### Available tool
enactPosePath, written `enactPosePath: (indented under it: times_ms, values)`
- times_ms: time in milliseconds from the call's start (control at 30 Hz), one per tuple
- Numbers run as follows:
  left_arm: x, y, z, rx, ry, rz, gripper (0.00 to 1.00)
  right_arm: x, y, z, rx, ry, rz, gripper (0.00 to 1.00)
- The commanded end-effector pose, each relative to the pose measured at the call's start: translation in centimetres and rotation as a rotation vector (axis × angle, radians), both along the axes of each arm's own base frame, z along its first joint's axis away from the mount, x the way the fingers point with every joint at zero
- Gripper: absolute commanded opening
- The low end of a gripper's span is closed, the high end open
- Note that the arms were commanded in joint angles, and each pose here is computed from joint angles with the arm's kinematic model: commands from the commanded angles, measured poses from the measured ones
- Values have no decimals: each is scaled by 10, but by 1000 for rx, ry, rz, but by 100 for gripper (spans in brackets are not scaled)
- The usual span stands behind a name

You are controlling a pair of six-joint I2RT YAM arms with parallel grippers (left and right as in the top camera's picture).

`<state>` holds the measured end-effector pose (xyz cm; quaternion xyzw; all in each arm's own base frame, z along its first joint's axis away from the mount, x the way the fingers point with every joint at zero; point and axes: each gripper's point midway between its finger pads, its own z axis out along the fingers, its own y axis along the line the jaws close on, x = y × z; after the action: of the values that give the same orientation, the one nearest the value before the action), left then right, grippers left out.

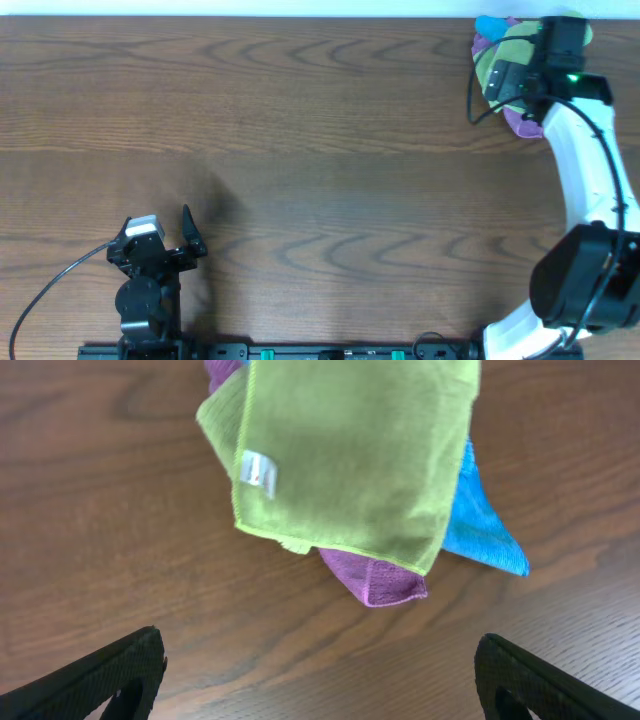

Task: Fold the cloth
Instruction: 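Reach the right gripper to the cloth pile and grasp the green cloth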

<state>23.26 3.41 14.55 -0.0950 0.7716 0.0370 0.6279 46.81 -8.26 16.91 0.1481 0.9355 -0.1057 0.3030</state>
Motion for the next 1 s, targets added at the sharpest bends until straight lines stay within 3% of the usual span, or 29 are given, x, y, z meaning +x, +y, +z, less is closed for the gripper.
enactPosePath:
  times_ms: [0, 367, 733, 800, 900, 967]
  values:
    - [0, 1, -14, 1, 31, 7, 95, 7, 7, -13, -119, 57, 50, 98]
    - [0, 1, -14, 1, 31, 7, 96, 10, 25, -67, -376, 251, 128, 96]
    - [0, 1, -15, 1, 31, 7, 96, 9, 4, -93, -522, 339, 86, 82]
    - [0, 1, -14, 1, 31, 7, 96, 11, 3, -95, -538, 339, 86, 77]
    - [0, 1, -14, 1, 31, 7, 95, 16, 3, -95, -537, 316, 80, 49]
    - [0, 1, -14, 1, 31, 7, 95, 20, 3, -93, -536, 296, 75, 43]
